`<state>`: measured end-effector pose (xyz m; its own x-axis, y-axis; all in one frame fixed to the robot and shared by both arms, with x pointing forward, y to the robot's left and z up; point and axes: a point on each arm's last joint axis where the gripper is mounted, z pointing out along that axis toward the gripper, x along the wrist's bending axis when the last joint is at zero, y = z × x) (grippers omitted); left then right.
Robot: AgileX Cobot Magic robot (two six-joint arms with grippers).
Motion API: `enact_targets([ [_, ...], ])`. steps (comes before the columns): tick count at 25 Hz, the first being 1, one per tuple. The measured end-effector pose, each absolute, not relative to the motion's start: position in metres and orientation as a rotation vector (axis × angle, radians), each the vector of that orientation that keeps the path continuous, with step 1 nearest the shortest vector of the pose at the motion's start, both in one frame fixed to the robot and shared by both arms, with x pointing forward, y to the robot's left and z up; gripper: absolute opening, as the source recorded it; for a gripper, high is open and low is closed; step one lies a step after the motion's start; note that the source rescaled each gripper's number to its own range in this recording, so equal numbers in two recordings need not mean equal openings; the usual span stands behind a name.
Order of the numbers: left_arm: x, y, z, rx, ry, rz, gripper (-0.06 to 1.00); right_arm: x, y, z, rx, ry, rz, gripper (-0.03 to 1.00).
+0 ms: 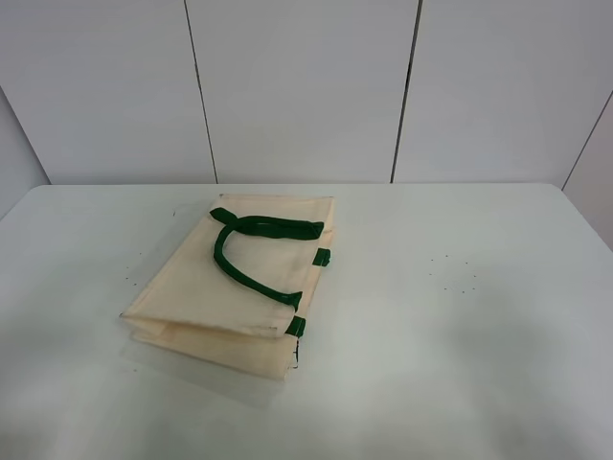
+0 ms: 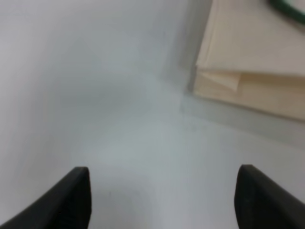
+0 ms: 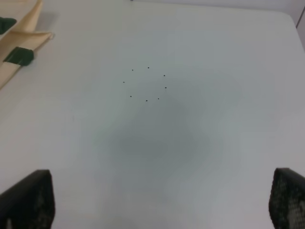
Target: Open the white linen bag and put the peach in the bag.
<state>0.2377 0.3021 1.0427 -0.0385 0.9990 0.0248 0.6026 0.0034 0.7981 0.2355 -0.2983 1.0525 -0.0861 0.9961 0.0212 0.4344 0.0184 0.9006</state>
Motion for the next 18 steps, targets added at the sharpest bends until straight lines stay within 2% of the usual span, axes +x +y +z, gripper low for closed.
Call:
enact_targets([
  [18,0.2287,0.3017,1.0419,1.62,1.664,0.914,0.98,0.2355,-0.2983,1.0525,1.491,1.604,1.029,1.0],
])
